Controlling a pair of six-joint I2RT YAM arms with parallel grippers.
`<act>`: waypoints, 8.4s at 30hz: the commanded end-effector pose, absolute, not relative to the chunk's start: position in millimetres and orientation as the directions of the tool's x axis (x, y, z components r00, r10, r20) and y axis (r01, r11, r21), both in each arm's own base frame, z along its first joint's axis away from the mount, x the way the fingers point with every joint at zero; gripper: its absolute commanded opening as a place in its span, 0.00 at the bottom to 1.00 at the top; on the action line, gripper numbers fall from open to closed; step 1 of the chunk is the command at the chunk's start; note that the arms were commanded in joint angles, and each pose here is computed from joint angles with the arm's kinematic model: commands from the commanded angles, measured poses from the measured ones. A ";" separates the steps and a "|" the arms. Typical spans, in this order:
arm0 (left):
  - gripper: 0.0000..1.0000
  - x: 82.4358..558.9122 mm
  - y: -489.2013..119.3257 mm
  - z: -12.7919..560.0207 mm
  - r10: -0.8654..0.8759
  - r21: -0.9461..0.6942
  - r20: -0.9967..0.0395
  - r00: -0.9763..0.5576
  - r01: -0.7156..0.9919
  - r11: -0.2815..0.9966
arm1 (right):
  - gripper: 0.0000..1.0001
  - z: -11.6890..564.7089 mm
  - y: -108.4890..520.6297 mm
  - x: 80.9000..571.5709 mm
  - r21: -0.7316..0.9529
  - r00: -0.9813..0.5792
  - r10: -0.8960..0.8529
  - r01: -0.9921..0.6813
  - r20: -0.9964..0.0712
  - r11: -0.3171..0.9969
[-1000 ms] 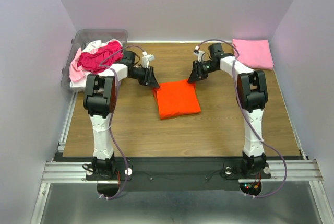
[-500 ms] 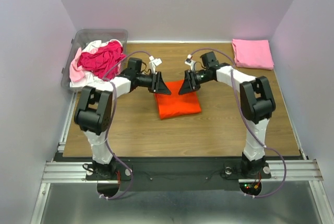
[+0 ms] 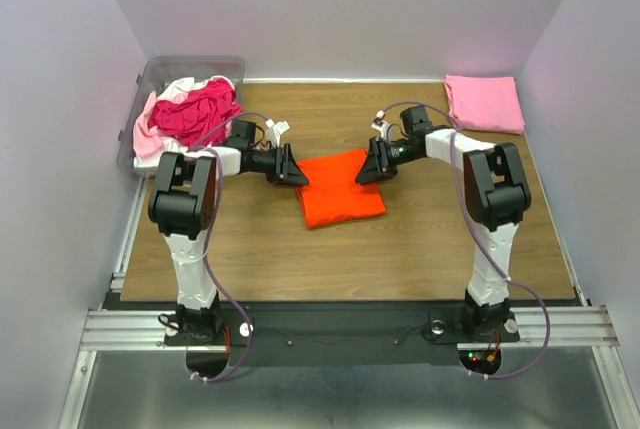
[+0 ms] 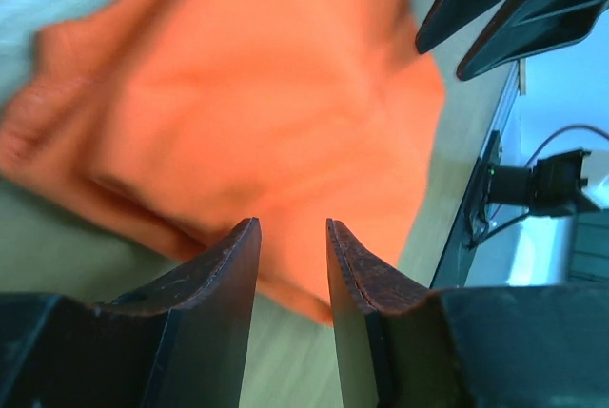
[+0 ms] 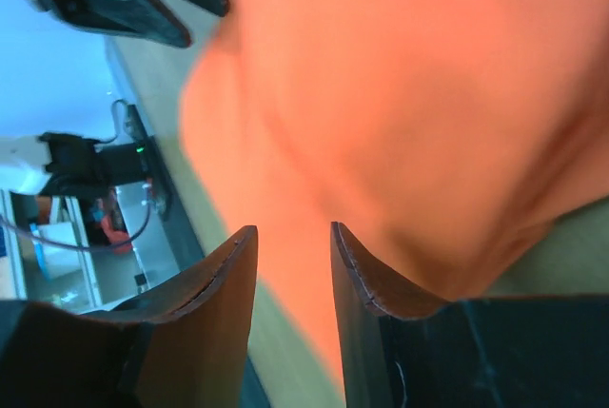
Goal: Fold and stack the t-shirts
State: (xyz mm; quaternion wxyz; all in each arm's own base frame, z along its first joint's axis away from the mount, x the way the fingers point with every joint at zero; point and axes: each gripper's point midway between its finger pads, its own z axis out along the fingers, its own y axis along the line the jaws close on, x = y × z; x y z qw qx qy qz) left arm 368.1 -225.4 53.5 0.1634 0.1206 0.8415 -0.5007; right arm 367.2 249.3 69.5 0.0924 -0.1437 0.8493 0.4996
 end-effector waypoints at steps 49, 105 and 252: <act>0.41 302.1 -298.1 131.8 0.453 -0.316 -0.793 -0.408 0.910 0.267 | 0.28 9.7 195.5 274.3 0.760 -0.962 -0.236 -0.257 -0.140 0.597; 0.00 299.0 -440.2 108.1 0.542 0.199 -0.826 0.155 0.980 0.023 | 0.81 60.6 136.6 344.3 0.777 -0.876 0.459 0.184 -0.148 0.602; 0.96 348.4 -249.5 183.6 0.563 -0.005 -0.745 -0.359 0.846 0.533 | 0.01 221.0 -185.8 683.7 -0.377 -0.270 -0.370 -0.028 -0.889 0.926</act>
